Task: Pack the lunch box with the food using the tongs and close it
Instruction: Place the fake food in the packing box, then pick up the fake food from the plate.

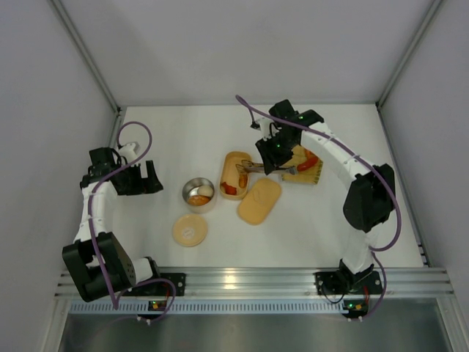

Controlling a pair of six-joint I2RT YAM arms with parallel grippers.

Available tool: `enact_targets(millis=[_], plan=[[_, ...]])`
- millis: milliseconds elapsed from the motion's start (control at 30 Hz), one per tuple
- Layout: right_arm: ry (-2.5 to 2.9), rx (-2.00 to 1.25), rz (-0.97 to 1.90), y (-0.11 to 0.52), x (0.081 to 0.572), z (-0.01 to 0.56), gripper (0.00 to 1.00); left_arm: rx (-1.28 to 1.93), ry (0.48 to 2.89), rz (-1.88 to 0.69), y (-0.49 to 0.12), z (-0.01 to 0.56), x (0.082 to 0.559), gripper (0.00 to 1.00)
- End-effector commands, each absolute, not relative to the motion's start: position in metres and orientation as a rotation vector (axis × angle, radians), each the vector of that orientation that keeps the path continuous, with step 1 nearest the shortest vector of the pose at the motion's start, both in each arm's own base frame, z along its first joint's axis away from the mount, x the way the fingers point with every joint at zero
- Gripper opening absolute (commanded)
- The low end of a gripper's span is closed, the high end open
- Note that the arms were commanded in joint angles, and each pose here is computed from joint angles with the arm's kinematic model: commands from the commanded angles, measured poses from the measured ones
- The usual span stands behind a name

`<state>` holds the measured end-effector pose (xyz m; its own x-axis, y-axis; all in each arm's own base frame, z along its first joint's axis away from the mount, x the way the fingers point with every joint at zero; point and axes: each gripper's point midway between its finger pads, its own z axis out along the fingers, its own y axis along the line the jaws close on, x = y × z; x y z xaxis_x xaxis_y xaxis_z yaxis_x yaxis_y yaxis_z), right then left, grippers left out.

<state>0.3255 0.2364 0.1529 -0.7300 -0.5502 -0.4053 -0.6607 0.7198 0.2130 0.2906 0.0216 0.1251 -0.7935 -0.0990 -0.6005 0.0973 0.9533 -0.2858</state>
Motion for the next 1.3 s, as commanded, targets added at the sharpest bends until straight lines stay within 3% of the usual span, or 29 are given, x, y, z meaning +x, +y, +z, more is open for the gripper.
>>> enact_targets(millis=[0, 300, 533, 667, 933, 1267], plan=[[2.463, -0.969, 0.48, 0.248, 0.339, 0.191, 0.38, 0.026, 2.418, -0.394, 0.024, 0.129, 0.297, 0.98], [2.281, -1.131, 0.456, 0.242, 0.339, 0.245, 0.39, 0.033, 2.41, -0.392, 0.023, 0.131, 0.296, 0.98], [2.215, -1.388, 0.272, 0.161, 0.314, 0.262, 0.37, 0.048, 2.398, -0.388, 0.022, 0.135, 0.295, 0.98], [2.239, -1.558, 0.191, 0.113, 0.294, 0.244, 0.37, 0.026, 2.392, -0.4, 0.022, 0.134, 0.297, 0.98], [2.235, -1.716, -0.031, 0.039, 0.303, 0.24, 0.4, 0.024, 2.389, -0.402, 0.022, 0.134, 0.298, 0.98], [2.186, -1.845, -0.329, 0.004, 0.322, 0.231, 0.4, 0.02, 2.392, -0.404, 0.022, 0.132, 0.299, 0.98]])
